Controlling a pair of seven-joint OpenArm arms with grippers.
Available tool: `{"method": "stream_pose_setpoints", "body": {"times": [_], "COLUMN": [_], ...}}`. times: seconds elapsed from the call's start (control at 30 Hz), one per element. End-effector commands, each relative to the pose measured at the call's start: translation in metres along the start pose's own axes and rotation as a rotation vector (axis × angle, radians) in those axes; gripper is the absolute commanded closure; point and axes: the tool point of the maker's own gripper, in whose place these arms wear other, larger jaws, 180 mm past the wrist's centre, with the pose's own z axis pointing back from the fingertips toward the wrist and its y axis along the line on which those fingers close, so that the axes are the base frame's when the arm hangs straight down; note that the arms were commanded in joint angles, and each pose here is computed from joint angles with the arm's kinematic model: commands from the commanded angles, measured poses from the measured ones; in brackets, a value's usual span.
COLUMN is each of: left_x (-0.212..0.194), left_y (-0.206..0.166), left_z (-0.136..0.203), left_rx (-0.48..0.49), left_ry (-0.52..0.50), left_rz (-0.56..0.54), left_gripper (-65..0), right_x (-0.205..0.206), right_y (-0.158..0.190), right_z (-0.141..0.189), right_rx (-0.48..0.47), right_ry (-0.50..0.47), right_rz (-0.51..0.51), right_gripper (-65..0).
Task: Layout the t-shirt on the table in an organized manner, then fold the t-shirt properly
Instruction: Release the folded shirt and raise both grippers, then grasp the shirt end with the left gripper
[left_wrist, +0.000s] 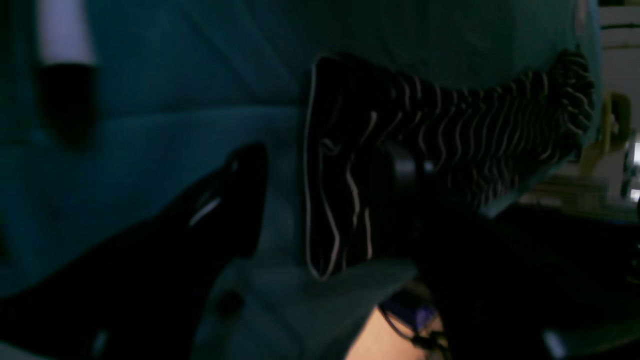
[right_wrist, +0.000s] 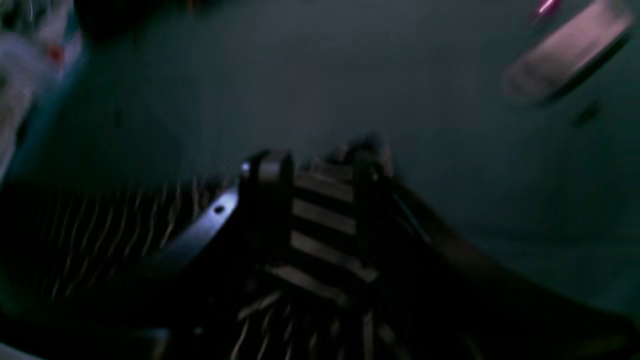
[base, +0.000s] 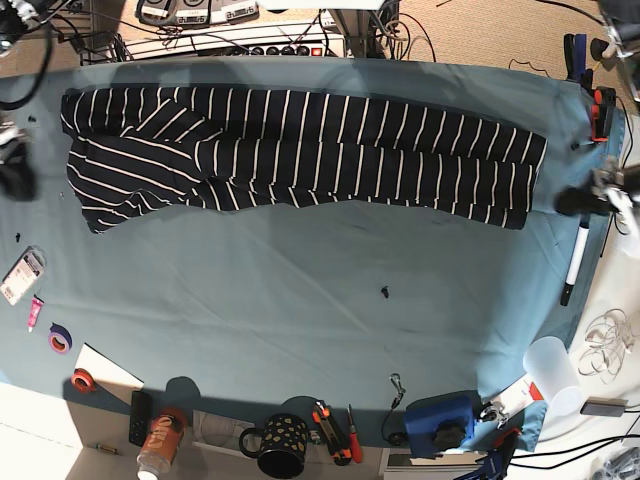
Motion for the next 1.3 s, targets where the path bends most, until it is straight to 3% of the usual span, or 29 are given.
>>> {"method": "stream_pose_setpoints", "body": {"times": [0.0,0.07,0.2,0.4,0.57,0.8,1.03,1.27], "left_x": [0.026,0.038,0.056,0.063,0.053,0.028,-0.003,-0.033], "left_y": [-0.003,-0.002,0.003,0.006,0.004,-0.016,-0.025,-0.026], "left_z": [0.020,0.034,0.060,0.073,0.063,0.035,0.010,-0.025], "left_rx": [0.004,0.008,0.033,0.059,0.039,-0.004,0.080,0.095], "left_ry": [-0.073,-0.137,-0.238,-0.253,-0.241,-0.207,-0.102,-0.006], "left_rz": [-0.041,-0.042,-0.042,-0.055,-0.057,-0.092,-0.176,-0.128], "left_gripper": [-33.5,-33.5,-33.5,-33.5,-33.5,-33.5,-33.5,-33.5], "right_x": [0.025,0.031,0.019,0.011,0.003,-0.015,-0.048,-0.048], "right_y": [-0.002,-0.010,-0.033,-0.044,-0.050,-0.035,-0.029,-0.025], "right_z": [0.008,0.015,0.019,0.022,0.021,-0.005,-0.025,-0.031], "right_rx": [-0.006,-0.045,-0.168,-0.225,-0.259,-0.194,-0.199,-0.186], "right_ry": [-0.069,-0.072,0.029,0.076,0.120,0.215,0.379,0.377], "right_rz": [0.039,0.057,0.095,0.100,0.100,0.133,0.174,0.181], "right_gripper": [-20.8,-20.9,-20.8,-20.8,-20.8,-20.8,-20.8,-20.8]}}
